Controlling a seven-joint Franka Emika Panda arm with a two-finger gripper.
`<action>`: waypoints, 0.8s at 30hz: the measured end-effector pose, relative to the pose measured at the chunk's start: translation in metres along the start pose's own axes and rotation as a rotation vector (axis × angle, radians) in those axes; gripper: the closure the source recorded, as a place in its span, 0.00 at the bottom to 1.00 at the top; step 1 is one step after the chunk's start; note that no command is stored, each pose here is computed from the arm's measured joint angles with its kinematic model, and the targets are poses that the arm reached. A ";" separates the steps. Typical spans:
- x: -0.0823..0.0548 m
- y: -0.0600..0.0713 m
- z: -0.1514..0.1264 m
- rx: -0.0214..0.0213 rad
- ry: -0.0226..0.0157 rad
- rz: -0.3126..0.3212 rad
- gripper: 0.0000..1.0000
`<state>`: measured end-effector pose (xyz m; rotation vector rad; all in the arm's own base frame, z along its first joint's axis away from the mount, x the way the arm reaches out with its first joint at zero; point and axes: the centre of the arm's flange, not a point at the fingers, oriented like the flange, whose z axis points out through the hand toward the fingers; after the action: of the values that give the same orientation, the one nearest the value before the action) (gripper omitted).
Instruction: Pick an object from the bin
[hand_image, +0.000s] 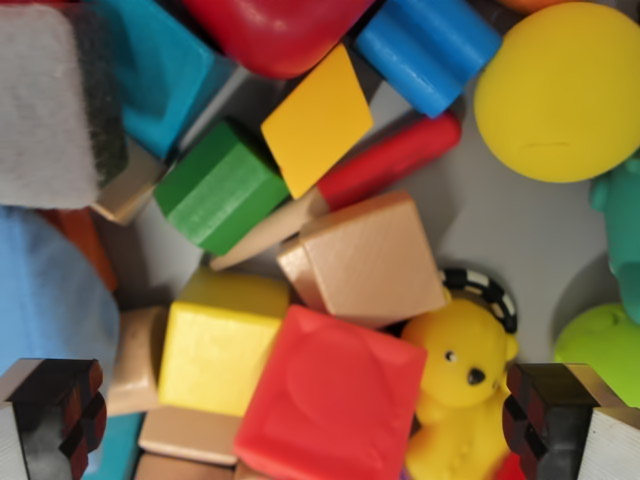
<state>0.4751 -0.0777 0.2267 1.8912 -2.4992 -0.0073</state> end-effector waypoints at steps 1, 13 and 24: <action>0.000 0.000 0.005 -0.0006 0.0004 0.001 0.00; -0.001 0.001 0.049 0.0005 0.0006 0.001 0.00; 0.000 0.001 0.080 0.0014 0.0008 0.001 0.00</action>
<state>0.4737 -0.0771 0.1463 1.8906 -2.5000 -0.0048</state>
